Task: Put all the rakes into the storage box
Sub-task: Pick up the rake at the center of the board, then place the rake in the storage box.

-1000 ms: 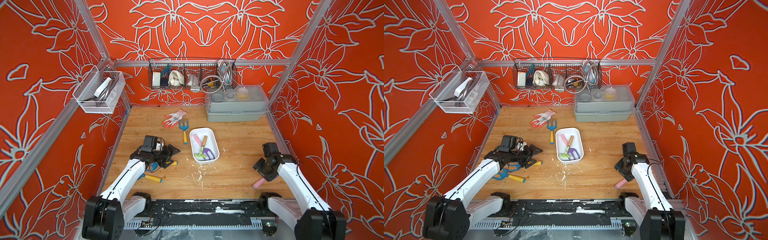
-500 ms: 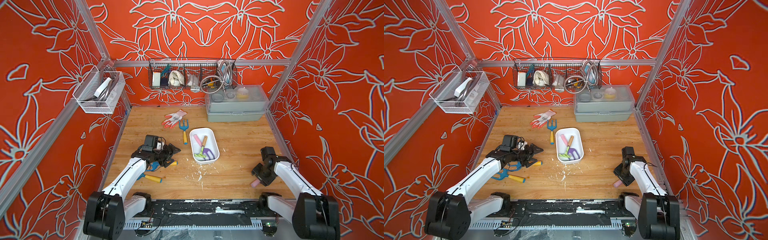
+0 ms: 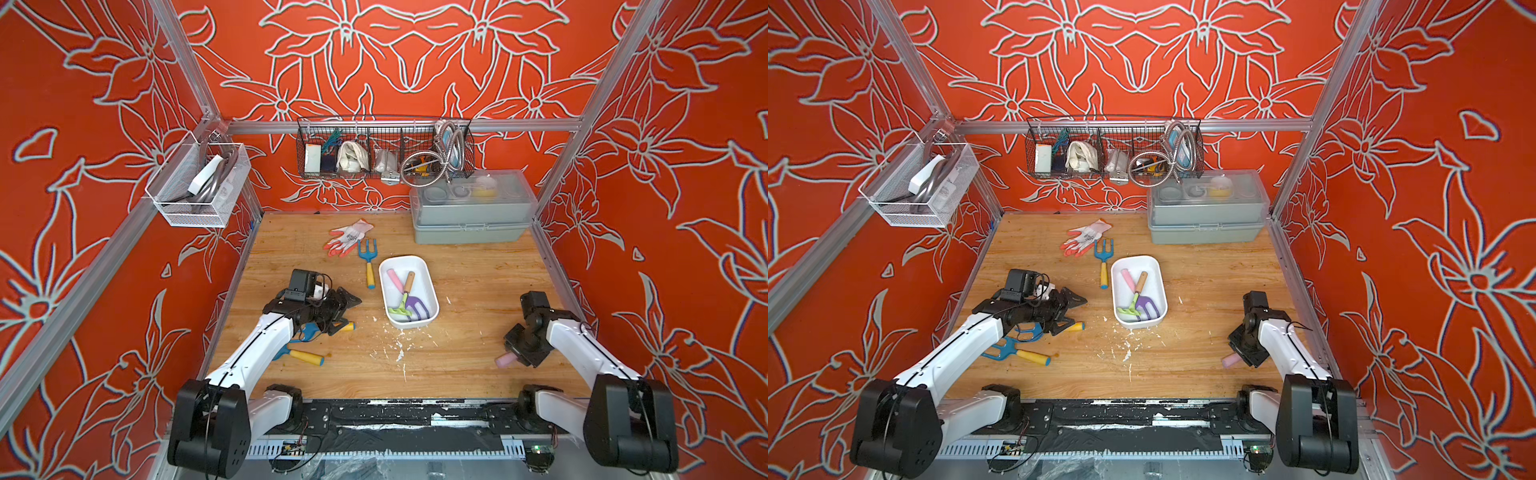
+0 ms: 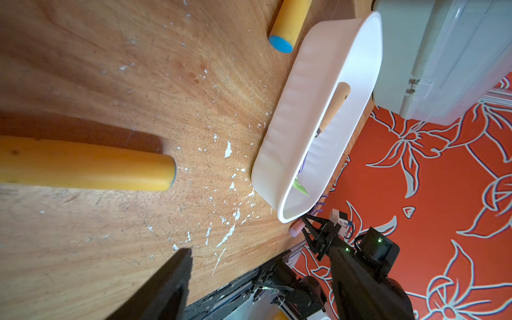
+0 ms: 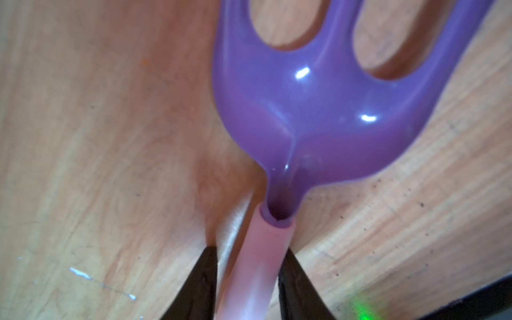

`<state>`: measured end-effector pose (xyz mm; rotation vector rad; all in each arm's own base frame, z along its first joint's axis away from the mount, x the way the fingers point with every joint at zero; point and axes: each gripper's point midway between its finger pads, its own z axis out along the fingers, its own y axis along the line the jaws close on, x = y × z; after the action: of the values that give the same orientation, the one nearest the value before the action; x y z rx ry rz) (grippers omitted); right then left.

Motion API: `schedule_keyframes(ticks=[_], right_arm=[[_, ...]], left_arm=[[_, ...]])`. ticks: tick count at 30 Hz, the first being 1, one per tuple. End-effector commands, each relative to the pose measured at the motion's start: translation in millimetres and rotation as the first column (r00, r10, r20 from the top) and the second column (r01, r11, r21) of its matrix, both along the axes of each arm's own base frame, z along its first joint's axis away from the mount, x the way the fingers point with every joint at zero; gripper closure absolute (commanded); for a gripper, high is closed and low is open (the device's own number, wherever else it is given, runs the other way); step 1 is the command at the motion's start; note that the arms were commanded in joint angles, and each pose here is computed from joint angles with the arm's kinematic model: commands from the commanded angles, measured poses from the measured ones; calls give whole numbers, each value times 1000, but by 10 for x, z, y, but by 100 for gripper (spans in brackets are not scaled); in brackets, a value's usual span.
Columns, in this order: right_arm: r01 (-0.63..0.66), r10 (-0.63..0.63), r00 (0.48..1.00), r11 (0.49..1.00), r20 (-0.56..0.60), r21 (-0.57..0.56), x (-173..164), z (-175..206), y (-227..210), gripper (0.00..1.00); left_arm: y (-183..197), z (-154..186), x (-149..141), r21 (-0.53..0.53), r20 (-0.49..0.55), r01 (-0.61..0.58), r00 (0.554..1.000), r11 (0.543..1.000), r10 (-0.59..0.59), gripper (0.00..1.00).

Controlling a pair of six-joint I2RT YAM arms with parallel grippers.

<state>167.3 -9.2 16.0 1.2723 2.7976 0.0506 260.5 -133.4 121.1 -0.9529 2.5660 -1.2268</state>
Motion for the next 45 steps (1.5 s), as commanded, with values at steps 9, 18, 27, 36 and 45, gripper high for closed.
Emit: schedule_keyframes(ticks=[9, 18, 27, 36, 45], right_arm=[[-120, 113, 987, 991, 110, 52, 375, 136, 106, 100], [-278, 267, 930, 960, 253, 10, 761, 551, 224, 100], [-557, 529, 759, 830, 380, -44, 1189, 1076, 888, 100], [-804, 745, 520, 593, 417, -55, 1377, 1386, 1836, 100], [-896, 829, 393, 443, 398, -37, 1339, 1403, 2370, 100]], left_arm=[[36, 138, 8, 15, 28, -8, 1000, 1000, 8, 20], [25, 244, 43, 19, 37, 7, 999, 1000, -8, 21], [10, 281, 20, 15, 36, 23, 999, 1000, -24, 21], [32, 268, -80, 20, 36, 16, 999, 1000, -16, 21], [63, 225, -177, 25, 35, 3, 999, 1000, -3, 21]])
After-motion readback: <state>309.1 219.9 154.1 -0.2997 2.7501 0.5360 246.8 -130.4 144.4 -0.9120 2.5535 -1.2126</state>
